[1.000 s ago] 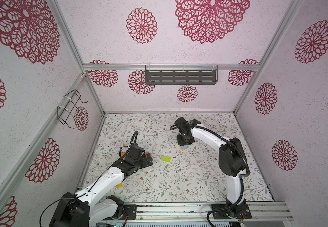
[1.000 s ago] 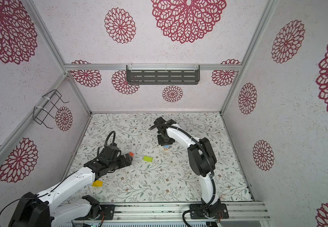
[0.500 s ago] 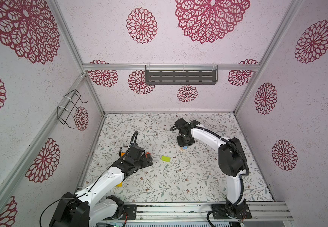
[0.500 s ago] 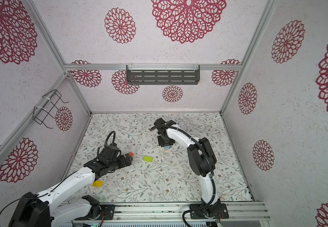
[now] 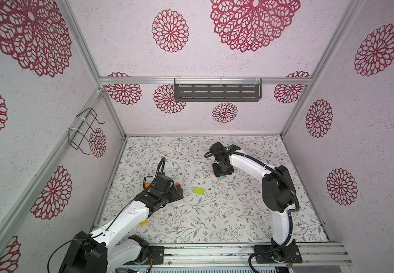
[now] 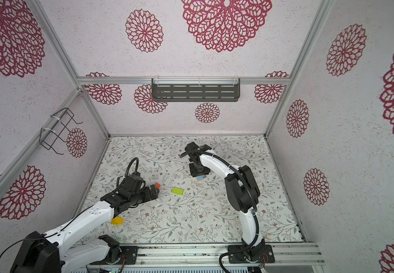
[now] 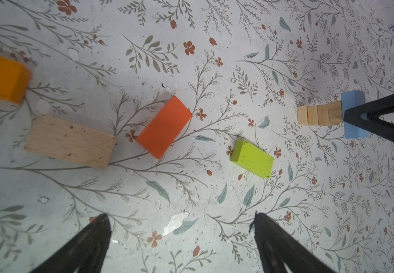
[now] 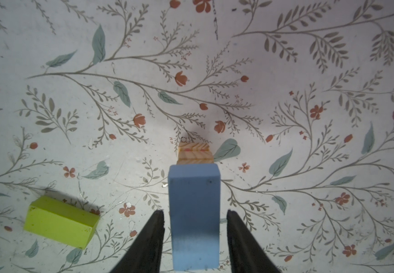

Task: Build the wood block tower
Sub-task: 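Open the right gripper and raise it away from the blue block, then grasp the lime green block with the left gripper while the right draws back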

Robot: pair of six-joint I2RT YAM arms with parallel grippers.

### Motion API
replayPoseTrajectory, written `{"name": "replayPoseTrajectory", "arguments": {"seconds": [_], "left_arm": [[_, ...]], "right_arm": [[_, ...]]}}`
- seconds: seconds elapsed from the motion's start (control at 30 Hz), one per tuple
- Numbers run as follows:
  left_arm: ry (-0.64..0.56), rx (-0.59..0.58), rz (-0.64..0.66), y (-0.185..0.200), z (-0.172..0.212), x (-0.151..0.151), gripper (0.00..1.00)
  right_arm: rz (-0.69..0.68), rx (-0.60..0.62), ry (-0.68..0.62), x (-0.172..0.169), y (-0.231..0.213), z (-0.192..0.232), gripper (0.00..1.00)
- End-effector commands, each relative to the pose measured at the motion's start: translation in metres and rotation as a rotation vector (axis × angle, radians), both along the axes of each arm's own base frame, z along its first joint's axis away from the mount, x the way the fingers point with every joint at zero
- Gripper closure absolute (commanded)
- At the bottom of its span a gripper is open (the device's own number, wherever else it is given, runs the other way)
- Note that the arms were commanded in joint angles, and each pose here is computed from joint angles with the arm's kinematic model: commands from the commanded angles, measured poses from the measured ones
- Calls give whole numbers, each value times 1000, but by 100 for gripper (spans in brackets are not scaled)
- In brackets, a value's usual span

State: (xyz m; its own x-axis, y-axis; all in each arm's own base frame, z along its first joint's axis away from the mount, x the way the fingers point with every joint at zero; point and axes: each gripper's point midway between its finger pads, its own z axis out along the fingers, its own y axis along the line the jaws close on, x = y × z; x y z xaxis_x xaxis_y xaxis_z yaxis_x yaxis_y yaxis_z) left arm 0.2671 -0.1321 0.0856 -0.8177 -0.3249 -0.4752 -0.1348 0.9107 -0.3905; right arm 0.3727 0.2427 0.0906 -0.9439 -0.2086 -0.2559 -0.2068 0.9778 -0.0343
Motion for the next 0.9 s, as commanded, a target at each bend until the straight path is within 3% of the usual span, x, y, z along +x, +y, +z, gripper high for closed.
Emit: {"name": "replayPoseTrajectory", "arguments": {"seconds": [0.0, 0.3, 0.5, 0.7, 0.87], "left_arm": [[-22, -23, -14, -3, 11, 2, 3], [-17, -32, -26, -7, 28, 3, 3], [29, 32, -118, -23, 27, 2, 3], [96, 192, -195, -40, 19, 4, 5], [146, 212, -220, -56, 1, 11, 18]], "right_arm": [[0, 29, -106, 4, -2, 50, 51], [3, 109, -266, 2, -10, 111, 39], [-4, 197, -389, -17, -33, 143, 30], [1, 309, -430, -43, -59, 141, 22], [-43, 335, -420, -58, -86, 121, 21]]}}
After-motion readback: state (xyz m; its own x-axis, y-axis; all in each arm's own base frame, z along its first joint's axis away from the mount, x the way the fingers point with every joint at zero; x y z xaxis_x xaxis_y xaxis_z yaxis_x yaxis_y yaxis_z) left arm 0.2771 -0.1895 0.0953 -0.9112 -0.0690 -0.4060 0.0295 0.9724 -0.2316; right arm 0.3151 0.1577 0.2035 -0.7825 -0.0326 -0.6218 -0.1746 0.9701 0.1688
